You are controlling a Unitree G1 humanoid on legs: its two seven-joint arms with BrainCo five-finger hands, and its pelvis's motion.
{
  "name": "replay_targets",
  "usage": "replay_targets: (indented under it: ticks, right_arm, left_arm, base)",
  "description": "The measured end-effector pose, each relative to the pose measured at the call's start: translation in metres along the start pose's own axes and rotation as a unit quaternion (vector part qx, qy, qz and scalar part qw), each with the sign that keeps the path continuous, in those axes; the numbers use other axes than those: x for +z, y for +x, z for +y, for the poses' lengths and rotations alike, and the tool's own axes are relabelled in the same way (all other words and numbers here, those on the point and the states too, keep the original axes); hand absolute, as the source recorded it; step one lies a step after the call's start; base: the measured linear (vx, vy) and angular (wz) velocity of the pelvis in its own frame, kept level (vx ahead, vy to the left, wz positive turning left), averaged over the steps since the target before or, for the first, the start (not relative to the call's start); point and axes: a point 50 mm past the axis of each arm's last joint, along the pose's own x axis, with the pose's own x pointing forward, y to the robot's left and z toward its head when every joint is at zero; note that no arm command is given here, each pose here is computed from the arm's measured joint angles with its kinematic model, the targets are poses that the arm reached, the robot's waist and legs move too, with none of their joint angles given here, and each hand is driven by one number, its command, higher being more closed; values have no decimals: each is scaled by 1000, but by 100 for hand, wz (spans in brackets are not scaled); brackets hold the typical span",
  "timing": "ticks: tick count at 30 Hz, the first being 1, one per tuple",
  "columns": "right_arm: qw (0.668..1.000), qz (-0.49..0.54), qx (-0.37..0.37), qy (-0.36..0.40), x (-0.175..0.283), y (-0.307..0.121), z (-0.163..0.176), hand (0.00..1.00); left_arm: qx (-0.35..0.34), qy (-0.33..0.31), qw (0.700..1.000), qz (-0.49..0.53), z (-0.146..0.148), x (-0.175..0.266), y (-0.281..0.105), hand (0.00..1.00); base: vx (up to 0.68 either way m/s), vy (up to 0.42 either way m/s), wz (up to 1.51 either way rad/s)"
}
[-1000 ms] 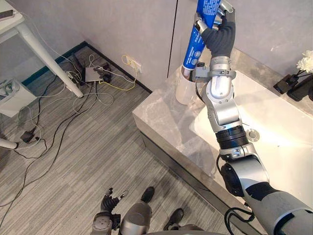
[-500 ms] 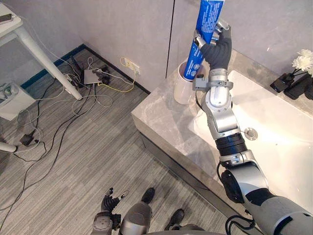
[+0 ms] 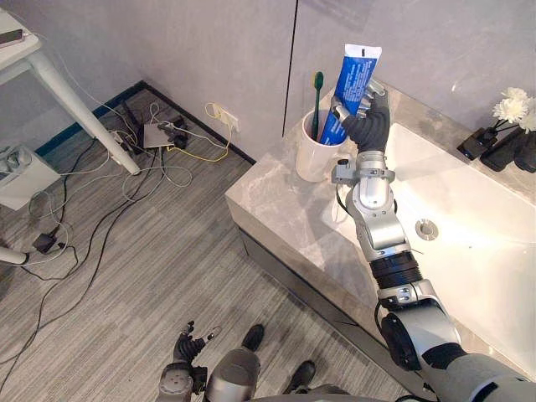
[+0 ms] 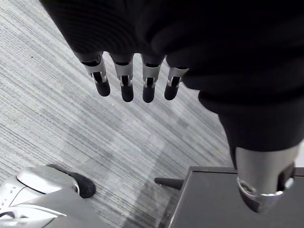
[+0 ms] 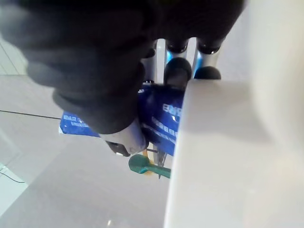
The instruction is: Organize washtable
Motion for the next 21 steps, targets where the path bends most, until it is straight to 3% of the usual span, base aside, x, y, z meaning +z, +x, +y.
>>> replay_targets:
  ticks: [21]
  right_arm:
    - [1000,17,11,8,-9,-18,2,0]
  left_arm:
    - [-2,8,1000,30,1,-15,-3,0]
  base:
    - [-4,1,0]
